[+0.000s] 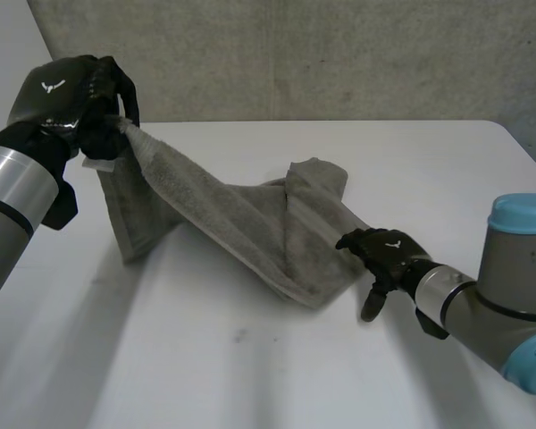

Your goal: Fold the towel.

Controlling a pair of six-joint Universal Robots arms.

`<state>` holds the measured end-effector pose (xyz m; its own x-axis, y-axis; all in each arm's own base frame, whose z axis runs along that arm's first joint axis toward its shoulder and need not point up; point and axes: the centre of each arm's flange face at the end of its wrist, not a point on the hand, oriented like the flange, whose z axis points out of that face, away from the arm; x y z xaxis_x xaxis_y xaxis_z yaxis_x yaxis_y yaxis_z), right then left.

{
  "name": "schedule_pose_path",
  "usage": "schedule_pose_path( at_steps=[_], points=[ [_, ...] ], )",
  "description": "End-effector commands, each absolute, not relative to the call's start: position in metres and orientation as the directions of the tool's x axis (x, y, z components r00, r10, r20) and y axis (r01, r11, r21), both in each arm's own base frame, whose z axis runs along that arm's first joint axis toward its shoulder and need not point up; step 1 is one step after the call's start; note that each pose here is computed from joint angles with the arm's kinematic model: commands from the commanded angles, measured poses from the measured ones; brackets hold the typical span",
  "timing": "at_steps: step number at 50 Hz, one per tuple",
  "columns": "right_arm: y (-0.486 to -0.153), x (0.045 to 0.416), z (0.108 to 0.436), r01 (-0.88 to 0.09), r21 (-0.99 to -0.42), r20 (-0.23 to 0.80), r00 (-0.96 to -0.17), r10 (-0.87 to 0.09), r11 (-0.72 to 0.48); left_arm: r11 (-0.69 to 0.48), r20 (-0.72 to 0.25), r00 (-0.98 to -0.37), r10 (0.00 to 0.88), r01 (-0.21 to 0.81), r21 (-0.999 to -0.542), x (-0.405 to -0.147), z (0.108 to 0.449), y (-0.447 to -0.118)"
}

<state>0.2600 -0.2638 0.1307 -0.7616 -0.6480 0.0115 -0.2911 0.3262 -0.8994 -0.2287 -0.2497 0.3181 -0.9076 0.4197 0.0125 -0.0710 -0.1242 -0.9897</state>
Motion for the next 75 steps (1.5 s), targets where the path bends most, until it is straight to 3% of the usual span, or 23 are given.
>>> schedule_pose_path(
  at_steps=[1,14,24,38,44,49,54,56,59,62,75],
  points=[
    [-0.247,0.283,0.121,-0.271,-0.896,-0.049,-0.727,-0.685,0.352,-0.135,0.039,-0.904,0.426,-0.106,-0.985,-0.229,0.328,-0.249],
    [-0.225,0.324,0.114,-0.189,-0.906,-0.158,-0.678,-0.718,0.378,-0.164,0.041,-0.892,0.451,-0.128,-0.978,-0.237,0.344,-0.244],
    [-0.248,0.333,0.104,-0.061,-0.903,-0.239,-0.75,-0.616,0.425,-0.16,0.057,-0.891,0.451,-0.144,-0.977,-0.237,0.345,-0.244],
    [-0.263,0.331,0.117,-0.04,-0.924,-0.207,-0.785,-0.584,0.381,-0.141,0.069,-0.897,0.436,-0.144,-0.98,-0.232,0.338,-0.248],
    [-0.269,0.321,0.143,-0.087,-0.954,-0.11,-0.788,-0.606,0.286,-0.107,0.071,-0.904,0.422,-0.128,-0.986,-0.228,0.325,-0.25],
    [-0.286,0.299,0.156,-0.193,-0.955,0.026,-0.809,-0.587,0.224,-0.07,0.076,-0.908,0.413,-0.115,-0.991,-0.224,0.312,-0.249],
    [-0.303,0.28,0.162,-0.321,-0.93,0.165,-0.799,-0.579,0.177,-0.038,0.078,-0.911,0.404,-0.102,-0.994,-0.222,0.3,-0.248],
    [-0.306,0.279,0.161,-0.424,-0.897,0.27,-0.75,-0.604,0.126,-0.025,0.08,-0.915,0.396,-0.097,-0.995,-0.219,0.295,-0.248],
    [-0.311,0.278,0.156,-0.501,-0.862,0.353,-0.704,-0.616,0.079,-0.015,0.081,-0.918,0.388,-0.094,-0.995,-0.217,0.292,-0.249],
    [-0.317,0.277,0.151,-0.542,-0.839,0.398,-0.675,-0.621,0.052,-0.006,0.084,-0.922,0.379,-0.093,-0.996,-0.214,0.289,-0.251],
    [-0.32,0.294,0.126,-0.525,-0.851,0.37,-0.561,-0.74,-0.028,0.005,0.085,-0.923,0.375,-0.09,-0.996,-0.214,0.282,-0.252]
  ],
)
